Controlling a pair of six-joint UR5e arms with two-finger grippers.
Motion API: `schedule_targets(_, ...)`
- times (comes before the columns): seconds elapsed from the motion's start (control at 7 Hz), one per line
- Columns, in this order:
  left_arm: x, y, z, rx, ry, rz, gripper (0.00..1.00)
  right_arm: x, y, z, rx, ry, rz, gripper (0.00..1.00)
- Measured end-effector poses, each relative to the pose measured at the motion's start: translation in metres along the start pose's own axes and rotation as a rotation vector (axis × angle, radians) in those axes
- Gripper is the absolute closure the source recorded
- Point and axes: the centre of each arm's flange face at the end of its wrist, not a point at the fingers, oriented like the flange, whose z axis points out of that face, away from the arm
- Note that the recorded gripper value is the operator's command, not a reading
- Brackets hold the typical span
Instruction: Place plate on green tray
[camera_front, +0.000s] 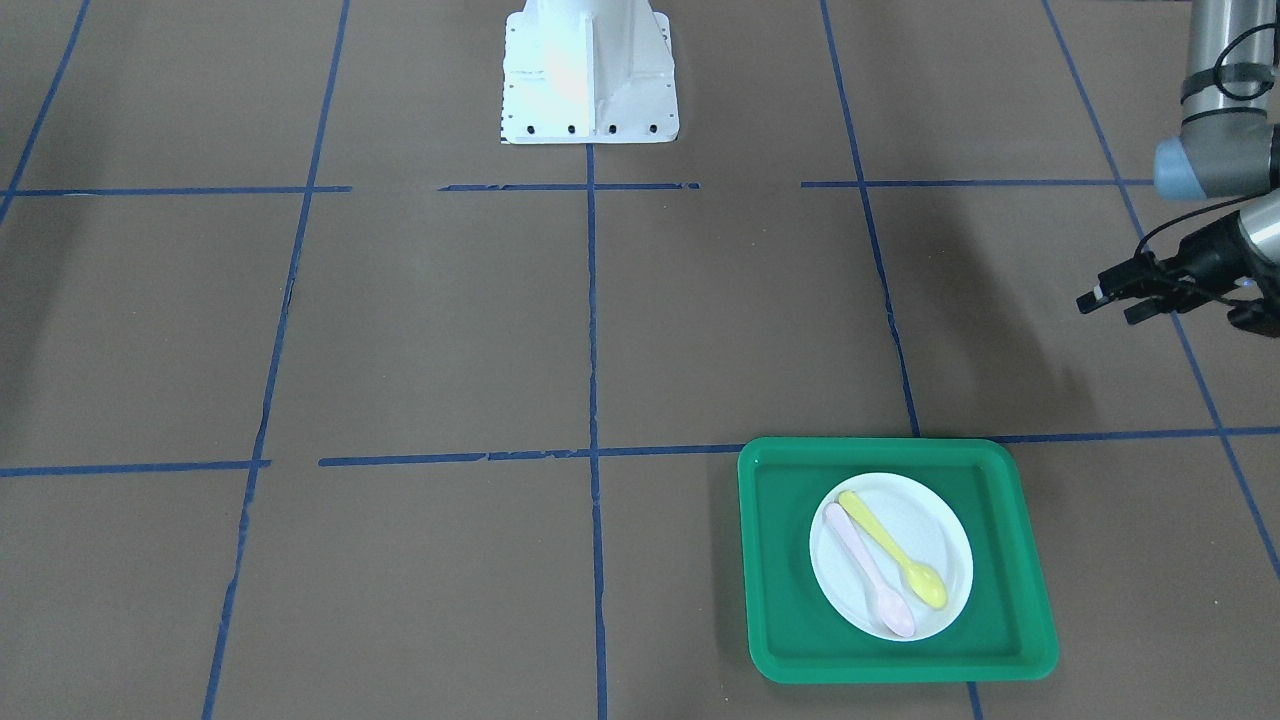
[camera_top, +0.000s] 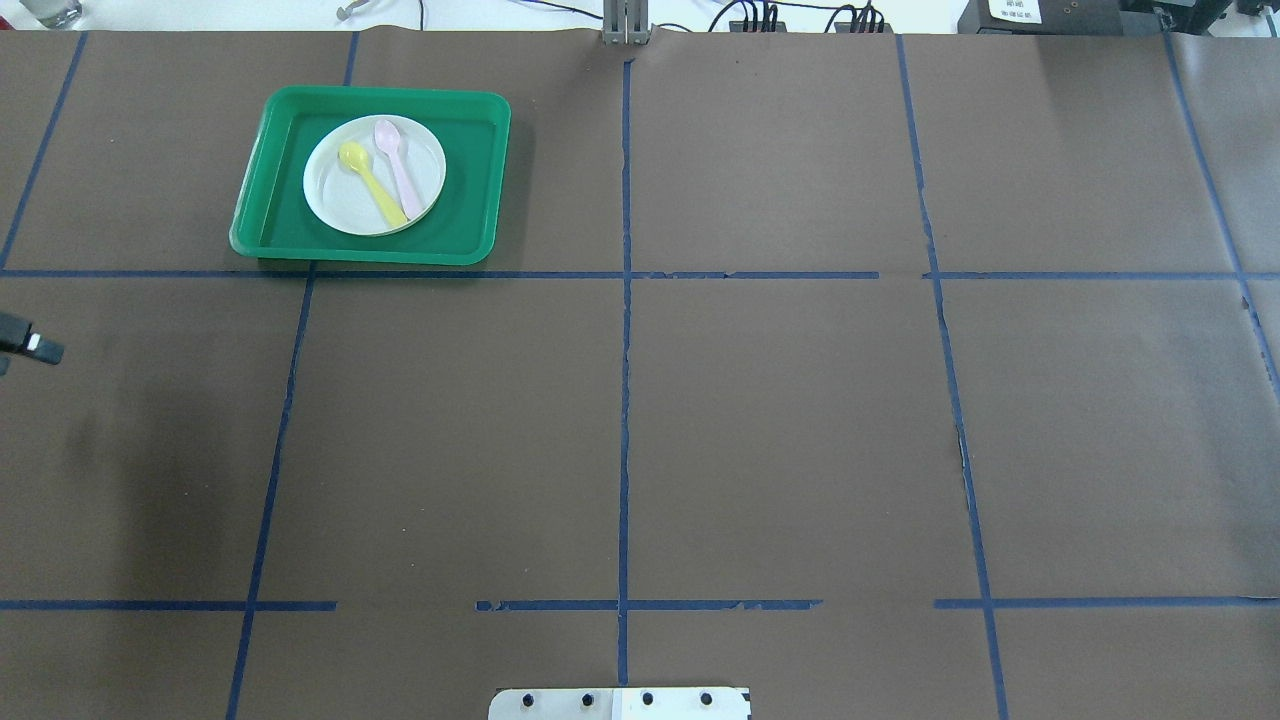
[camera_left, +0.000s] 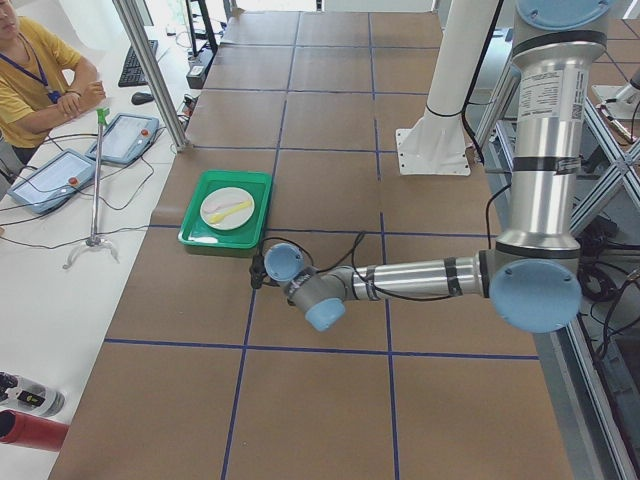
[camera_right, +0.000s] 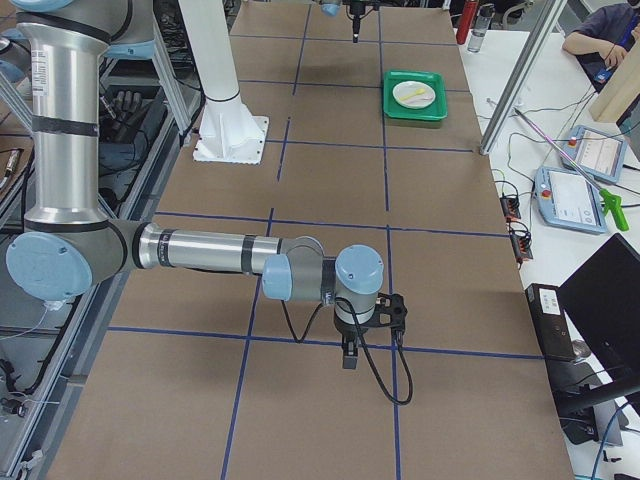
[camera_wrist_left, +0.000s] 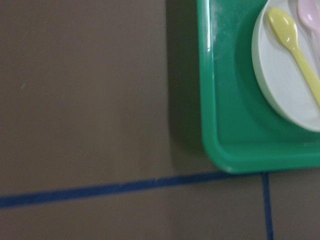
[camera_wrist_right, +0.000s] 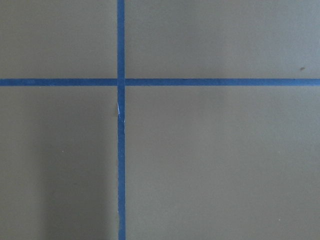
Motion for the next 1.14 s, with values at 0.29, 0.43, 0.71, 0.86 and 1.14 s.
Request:
schedule_targets(0.29,-0.052,0.07,-0.012,-0.022,-0.058,0.039,0.0,0.0,0.0,0.0,0.0,0.0,-0.001,0.0)
schedule_targets(0.43,-0.066,0.08,-0.014,-0.014,-0.1,0.072,0.0,0.0,0.0,0.0,0.001,0.0,-0.001,0.0)
schedule_targets(0.71,-0.094,0.083,-0.023,-0.02,-0.181,0.113,0.0,0.0,0.0,0.0,0.0,0.0,-0.001,0.0)
schedule_targets(0.86,-0.11,0.079,-0.035,-0.019,-0.228,0.124,0.0,0.0,0.0,0.0,0.0,0.0,0.0,0.0)
schedule_targets(1.14,-0.131,0.056,-0.067,-0.007,-0.301,0.089,0.0,0.0,0.0,0.0,0.0,0.0,0.0,0.0)
